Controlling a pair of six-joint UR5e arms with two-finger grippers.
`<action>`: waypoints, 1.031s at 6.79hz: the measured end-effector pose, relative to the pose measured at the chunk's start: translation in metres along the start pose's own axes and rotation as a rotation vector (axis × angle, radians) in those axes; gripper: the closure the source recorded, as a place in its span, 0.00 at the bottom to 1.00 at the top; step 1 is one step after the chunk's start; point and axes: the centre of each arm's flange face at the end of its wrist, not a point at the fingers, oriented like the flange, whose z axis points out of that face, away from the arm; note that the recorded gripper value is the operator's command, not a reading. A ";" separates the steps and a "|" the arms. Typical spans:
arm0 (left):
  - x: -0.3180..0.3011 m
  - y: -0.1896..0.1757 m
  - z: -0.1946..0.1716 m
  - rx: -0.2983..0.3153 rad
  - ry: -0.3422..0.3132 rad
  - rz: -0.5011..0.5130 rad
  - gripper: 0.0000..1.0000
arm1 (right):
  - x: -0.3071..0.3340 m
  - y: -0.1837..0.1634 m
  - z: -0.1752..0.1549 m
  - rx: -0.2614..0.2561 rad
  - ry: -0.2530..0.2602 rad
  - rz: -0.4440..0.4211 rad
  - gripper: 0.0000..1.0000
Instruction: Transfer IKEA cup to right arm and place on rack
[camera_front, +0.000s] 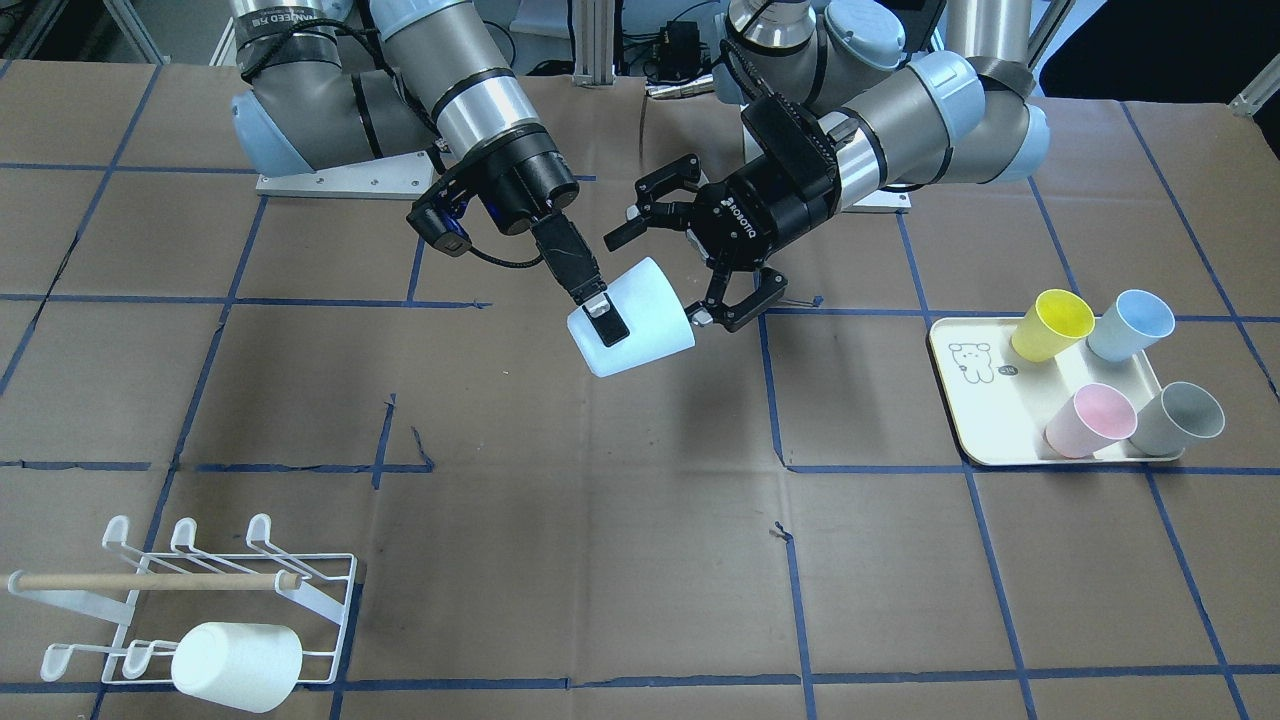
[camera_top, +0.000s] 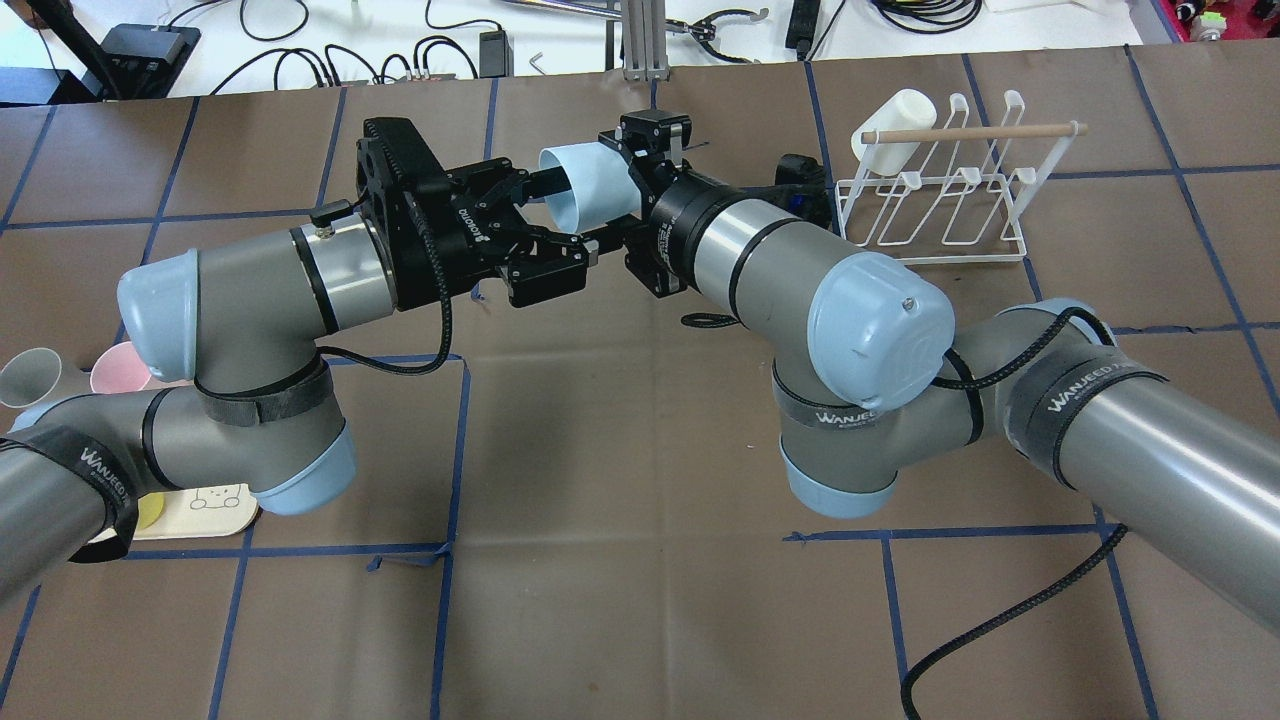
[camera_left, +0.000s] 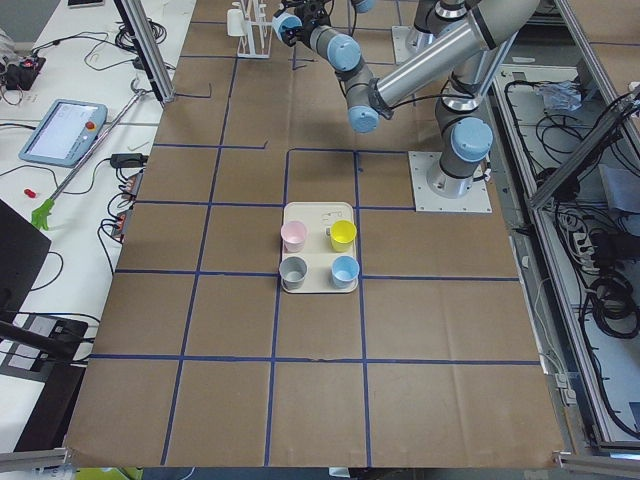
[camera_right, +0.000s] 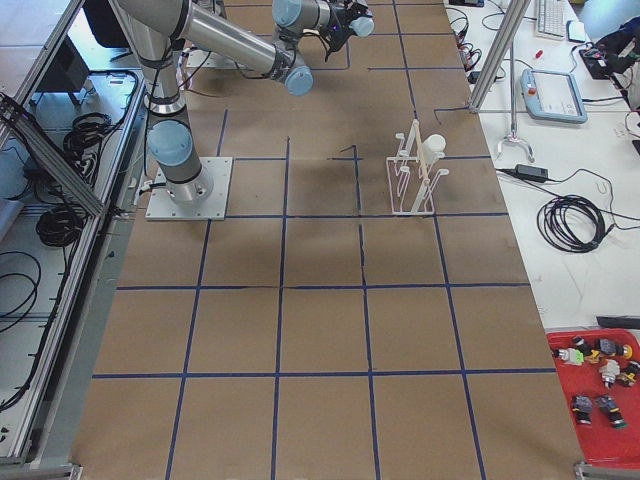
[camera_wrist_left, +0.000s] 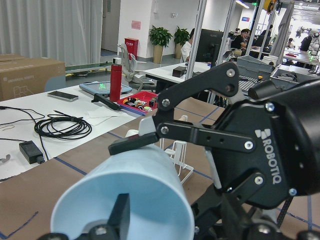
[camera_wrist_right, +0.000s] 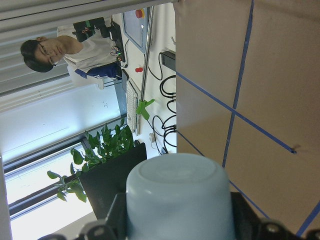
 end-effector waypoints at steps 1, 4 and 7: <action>-0.010 -0.001 -0.010 0.008 -0.026 -0.008 0.01 | -0.008 -0.001 0.002 -0.003 -0.012 -0.005 0.74; -0.063 0.001 -0.069 0.075 -0.108 -0.050 0.01 | -0.028 -0.031 0.024 0.034 -0.035 -0.081 0.82; -0.115 0.015 -0.119 0.077 -0.260 -0.124 0.01 | -0.064 -0.110 0.014 0.173 -0.082 -0.324 0.84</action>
